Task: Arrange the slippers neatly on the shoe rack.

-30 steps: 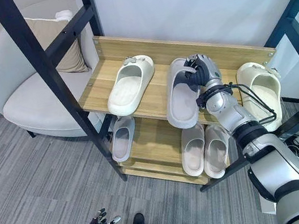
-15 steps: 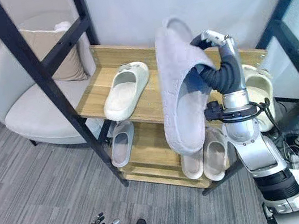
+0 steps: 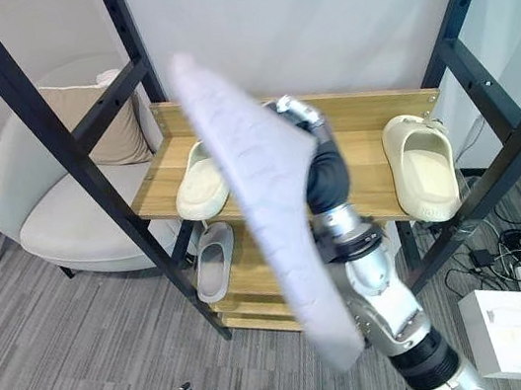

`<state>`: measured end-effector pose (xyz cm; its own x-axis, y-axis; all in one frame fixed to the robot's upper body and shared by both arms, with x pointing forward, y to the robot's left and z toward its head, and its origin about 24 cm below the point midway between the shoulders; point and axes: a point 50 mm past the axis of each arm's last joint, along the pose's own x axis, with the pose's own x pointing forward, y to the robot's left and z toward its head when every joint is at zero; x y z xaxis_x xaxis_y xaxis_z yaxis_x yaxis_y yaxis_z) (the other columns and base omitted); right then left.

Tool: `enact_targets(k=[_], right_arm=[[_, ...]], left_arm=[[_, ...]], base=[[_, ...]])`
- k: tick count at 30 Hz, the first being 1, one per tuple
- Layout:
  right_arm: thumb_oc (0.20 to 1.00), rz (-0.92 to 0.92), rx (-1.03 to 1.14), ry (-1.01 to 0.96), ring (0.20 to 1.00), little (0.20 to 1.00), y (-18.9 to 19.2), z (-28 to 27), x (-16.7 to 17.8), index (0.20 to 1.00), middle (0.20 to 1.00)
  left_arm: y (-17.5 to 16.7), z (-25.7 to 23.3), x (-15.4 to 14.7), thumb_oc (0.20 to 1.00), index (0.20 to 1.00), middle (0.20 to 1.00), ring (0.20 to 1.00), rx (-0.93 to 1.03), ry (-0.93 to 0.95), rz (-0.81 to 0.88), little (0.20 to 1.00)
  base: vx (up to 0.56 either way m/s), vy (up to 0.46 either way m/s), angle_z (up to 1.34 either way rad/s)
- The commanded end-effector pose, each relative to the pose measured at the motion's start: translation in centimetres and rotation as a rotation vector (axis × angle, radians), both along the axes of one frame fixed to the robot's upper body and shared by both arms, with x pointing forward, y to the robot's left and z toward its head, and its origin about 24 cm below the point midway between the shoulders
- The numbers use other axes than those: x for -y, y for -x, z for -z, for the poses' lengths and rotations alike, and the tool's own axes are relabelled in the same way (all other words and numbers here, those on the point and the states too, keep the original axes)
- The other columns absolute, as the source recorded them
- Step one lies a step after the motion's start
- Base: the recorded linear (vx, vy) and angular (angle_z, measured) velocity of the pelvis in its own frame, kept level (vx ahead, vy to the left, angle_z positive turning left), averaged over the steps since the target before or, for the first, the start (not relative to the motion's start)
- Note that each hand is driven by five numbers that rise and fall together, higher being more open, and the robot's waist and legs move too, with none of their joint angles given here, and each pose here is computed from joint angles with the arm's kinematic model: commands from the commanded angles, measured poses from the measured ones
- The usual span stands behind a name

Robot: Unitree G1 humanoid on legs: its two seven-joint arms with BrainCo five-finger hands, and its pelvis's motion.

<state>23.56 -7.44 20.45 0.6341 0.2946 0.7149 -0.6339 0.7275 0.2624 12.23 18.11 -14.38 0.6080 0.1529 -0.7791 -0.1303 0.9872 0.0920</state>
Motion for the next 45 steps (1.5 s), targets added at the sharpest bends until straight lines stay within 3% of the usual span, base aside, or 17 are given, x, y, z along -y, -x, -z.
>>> enact_targets(k=[1, 8, 14, 15, 16, 17, 18, 19, 20, 21, 22, 24, 27, 29, 37, 39, 45], right_arm=[[0.200, -0.327, 0.056, -0.092, 0.200, 0.200, 1.7, -1.9, -3.4, 0.200, 0.200], [0.200, -0.529, -0.049, 0.228, 0.200, 0.200, 2.6, 2.8, -8.8, 0.200, 0.200], [0.200, -0.430, -0.133, 0.535, 0.200, 0.200, 1.9, 8.5, -9.5, 0.200, 0.200], [0.200, -0.291, -0.137, 0.704, 0.200, 0.200, 0.8, 10.9, -8.6, 0.200, 0.200], [0.200, -0.290, -0.137, 0.704, 0.200, 0.200, 0.8, 10.9, -8.6, 0.200, 0.200], [0.200, -0.066, -0.072, 0.898, 0.200, 0.200, -0.5, 12.5, -6.9, 0.200, 0.200], [0.200, -0.064, -0.071, 0.900, 0.200, 0.200, -0.5, 12.5, -6.9, 0.200, 0.200], [0.200, 0.190, -0.079, 1.116, 0.200, 0.200, -2.2, 15.4, -4.2, 0.200, 0.200], [0.200, 0.193, -0.077, 1.116, 0.200, 0.200, -2.2, 15.4, -4.2, 0.200, 0.200], [0.200, 0.391, -0.078, 1.203, 0.200, 0.200, -4.2, 16.0, -1.8, 0.200, 0.200], [0.200, 0.393, -0.078, 1.202, 0.200, 0.200, -4.2, 16.0, -1.8, 0.200, 0.200], [0.200, 0.726, -0.032, 1.266, 0.200, 0.200, -6.6, 15.0, 2.5, 0.200, 0.200], [0.200, 0.904, -0.006, 1.258, 0.200, 0.200, -8.1, 13.9, 3.7, 0.200, 0.200], [0.200, 1.183, 0.072, 1.282, 0.200, 0.200, -11.4, 10.6, 5.7, 0.200, 0.200], [0.200, 1.598, 0.101, 1.252, 0.200, 0.200, -15.0, 3.0, 12.5, 0.200, 0.200], [0.200, 1.753, 0.073, 1.273, 0.200, 0.200, -15.4, 0.7, 15.9, 0.200, 0.200], [0.200, 1.880, -0.013, 1.283, 0.200, 0.200, -15.4, -2.0, 19.7, 0.200, 0.200]], left_arm=[[-1.4, -0.2, -0.5, 1.000, 1.000, 1.000, 1.000, 0.011, -0.059, 0.020, 1.000], [-2.0, -0.3, -0.4, 1.000, 1.000, 1.000, 1.000, 0.034, -0.071, 0.032, 1.000], [-2.0, -0.3, -0.5, 1.000, 1.000, 1.000, 1.000, 0.034, -0.072, 0.015, 1.000], [-2.1, -0.3, -0.4, 1.000, 1.000, 1.000, 1.000, 0.038, -0.070, 0.006, 1.000], [-2.1, -0.3, -0.4, 1.000, 1.000, 1.000, 1.000, 0.038, -0.070, 0.006, 1.000], [-2.6, -0.6, -0.5, 1.000, 1.000, 1.000, 1.000, 0.066, -0.071, -0.029, 1.000], [-2.6, -0.6, -0.4, 1.000, 1.000, 1.000, 1.000, 0.066, -0.071, -0.029, 1.000], [-3.5, -0.7, -0.2, 1.000, 1.000, 1.000, 1.000, 0.078, -0.052, -0.090, 1.000], [-3.5, -0.7, -0.1, 1.000, 1.000, 1.000, 1.000, 0.079, -0.052, -0.090, 1.000], [-3.0, -0.7, -0.4, 1.000, 1.000, 1.000, 1.000, 0.082, -0.062, -0.074, 1.000], [-3.0, -0.7, -0.4, 1.000, 1.000, 1.000, 1.000, 0.082, -0.063, -0.073, 1.000], [-2.6, -1.0, 0.1, 1.000, 1.000, 1.000, 1.000, 0.124, -0.059, -0.011, 1.000], [-4.5, -2.0, 1.2, 1.000, 1.000, 1.000, 1.000, 0.202, -0.061, -0.001, 1.000], [-6.8, -3.2, 1.4, 1.000, 1.000, 1.000, 1.000, 0.280, -0.046, 0.003, 1.000], [-9.1, -5.2, 0.4, 1.000, 1.000, 1.000, 1.000, 0.398, -0.012, -0.044, 1.000], [-10.4, -6.3, 0.4, 1.000, 1.000, 1.000, 1.000, 0.463, -0.010, -0.031, 1.000], [-11.7, -7.5, 0.4, 1.000, 1.000, 1.000, 1.000, 0.522, 0.006, -0.017, 1.000]], base=[[-0.03, -0.027, 0.19], [-0.03, -0.022, 0.14], [-0.02, -0.004, 0.14], [-0.02, -0.004, 0.19], [-0.03, -0.005, 0.22], [-0.01, -0.003, 0.18], [-0.03, -0.005, 0.15], [-0.02, -0.003, 0.07], [-0.08, 0.002, 0.06], [-0.06, 0.005, 0.03], [-0.16, -0.015, 0.01], [-0.35, 0.002, 0.16], [-0.20, 0.051, 0.47], [-0.22, 0.116, 0.11], [-0.09, 0.123, 0.09], [-0.03, 0.111, 0.20], [0.01, 0.045, 0.11]])
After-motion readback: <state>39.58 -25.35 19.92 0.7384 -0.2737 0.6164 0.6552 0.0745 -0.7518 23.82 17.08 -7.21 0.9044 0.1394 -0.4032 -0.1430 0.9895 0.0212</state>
